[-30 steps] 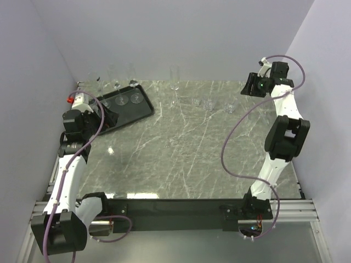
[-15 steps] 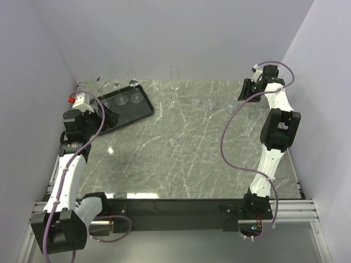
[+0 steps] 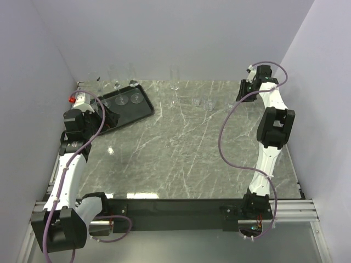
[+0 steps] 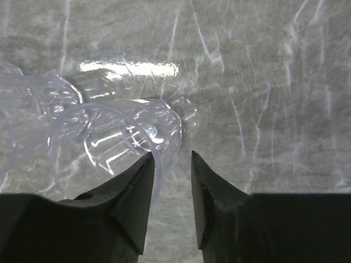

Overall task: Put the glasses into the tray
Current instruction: Grab a glass with a robot arm

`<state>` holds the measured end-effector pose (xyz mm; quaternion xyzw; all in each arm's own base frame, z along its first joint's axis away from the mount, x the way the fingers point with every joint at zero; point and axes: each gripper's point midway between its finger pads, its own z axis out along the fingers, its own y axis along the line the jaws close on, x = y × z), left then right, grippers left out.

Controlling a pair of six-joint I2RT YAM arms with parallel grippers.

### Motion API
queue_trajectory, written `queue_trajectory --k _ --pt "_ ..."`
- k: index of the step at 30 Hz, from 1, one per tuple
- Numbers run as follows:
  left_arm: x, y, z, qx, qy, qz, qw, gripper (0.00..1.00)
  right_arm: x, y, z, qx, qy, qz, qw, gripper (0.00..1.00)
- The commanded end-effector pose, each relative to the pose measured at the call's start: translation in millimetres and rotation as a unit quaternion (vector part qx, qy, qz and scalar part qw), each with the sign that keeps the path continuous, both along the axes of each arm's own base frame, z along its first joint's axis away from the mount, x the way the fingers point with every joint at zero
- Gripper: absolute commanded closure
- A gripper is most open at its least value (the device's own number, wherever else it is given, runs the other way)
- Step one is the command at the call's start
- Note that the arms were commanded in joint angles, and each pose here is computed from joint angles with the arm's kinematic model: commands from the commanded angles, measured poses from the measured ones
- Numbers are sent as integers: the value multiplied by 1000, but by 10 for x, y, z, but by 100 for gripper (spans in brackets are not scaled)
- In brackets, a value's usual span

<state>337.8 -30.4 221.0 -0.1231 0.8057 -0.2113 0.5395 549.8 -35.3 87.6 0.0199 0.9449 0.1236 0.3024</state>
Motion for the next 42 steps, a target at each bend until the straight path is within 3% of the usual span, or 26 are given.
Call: queue_trajectory --k 1,5,6,10,18,27,35,42 --pt "35 -47 121 3 -26 -16 1000 4 88 20 74 -19 -11 -6 1000 63" --pt "39 -52 119 1 -26 -18 1000 4 82 -7 84 -28 -13 -11 999 76" --pt "35 -57 109 1 -24 -18 1000 4 87 -27 122 -31 -18 -14 999 86" --pt "31 -90 129 -7 -29 -27 999 4 -18 -45 112 -42 -25 -19 999 99" --pt "35 -257 94 -58 -22 -63 996 1 -349 -55 533 -67 -88 -18 994 100" --pt "1 -515 98 -113 -22 -134 984 1 -1204 181 490 -67 -93 13 993 100" --pt "-128 -839 -27 -186 27 -190 964 1 -1715 685 760 -112 -154 69 979 100" --pt "-325 -1347 73 -199 33 -222 954 1 -2000 1285 969 -130 -209 122 961 100"
